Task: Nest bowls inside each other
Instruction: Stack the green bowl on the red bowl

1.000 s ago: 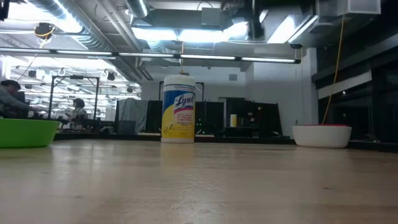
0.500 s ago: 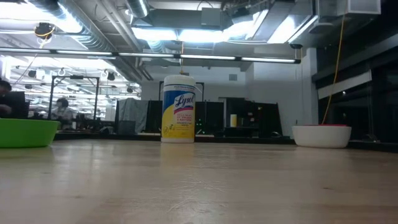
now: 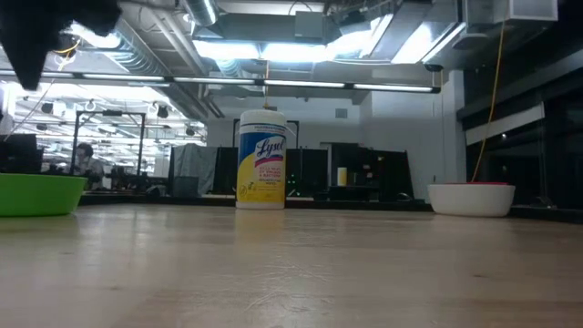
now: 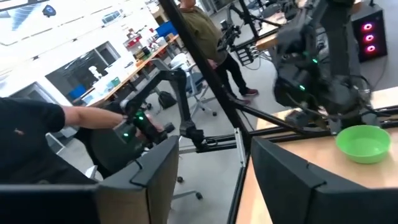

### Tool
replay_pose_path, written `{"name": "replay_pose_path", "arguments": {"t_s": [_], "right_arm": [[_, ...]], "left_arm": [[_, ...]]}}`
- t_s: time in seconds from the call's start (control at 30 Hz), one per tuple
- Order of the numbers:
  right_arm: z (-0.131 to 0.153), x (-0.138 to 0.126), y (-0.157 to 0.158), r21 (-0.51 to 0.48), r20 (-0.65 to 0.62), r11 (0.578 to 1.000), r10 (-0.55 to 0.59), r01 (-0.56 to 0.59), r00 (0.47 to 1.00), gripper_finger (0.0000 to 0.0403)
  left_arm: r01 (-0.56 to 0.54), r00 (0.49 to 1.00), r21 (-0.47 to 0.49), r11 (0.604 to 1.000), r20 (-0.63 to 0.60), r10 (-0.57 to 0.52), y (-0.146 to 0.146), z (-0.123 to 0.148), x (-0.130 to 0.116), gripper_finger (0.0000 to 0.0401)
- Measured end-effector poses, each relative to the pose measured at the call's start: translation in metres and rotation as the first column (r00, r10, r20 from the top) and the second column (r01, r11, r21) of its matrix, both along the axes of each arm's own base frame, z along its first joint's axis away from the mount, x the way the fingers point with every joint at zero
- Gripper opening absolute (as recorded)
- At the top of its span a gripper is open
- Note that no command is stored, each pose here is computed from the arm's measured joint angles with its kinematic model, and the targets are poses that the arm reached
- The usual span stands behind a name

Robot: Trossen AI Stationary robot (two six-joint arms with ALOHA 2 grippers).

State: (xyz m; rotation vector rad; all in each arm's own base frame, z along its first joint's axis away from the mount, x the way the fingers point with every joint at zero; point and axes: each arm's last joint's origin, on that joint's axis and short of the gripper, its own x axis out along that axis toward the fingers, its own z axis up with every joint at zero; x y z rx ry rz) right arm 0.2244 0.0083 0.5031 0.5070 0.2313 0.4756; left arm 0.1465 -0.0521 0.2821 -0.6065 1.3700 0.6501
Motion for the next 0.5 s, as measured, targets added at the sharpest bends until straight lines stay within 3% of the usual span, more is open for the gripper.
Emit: {"name": "replay_pose_path", "arguments": {"t_s": [0.3, 0.5], "right_arm": [[0.005, 0.000, 0.005, 0.058, 0.020, 0.998, 0.006, -0.007, 1.000, 0.0206], [0.012, -0.002, 0.004, 0.112, 0.052, 0.994, -0.013, 0.007, 0.999, 0.0200]], "left_arm": [[-0.058, 0.998, -0.021, 0.998, 0.007, 0.058, 0.015, -0.063, 0.008, 0.0179], [-0.063, 0.998, -0.042, 0.997, 0.006, 0.063, 0.026, -0.089, 0.008, 0.0187]]}}
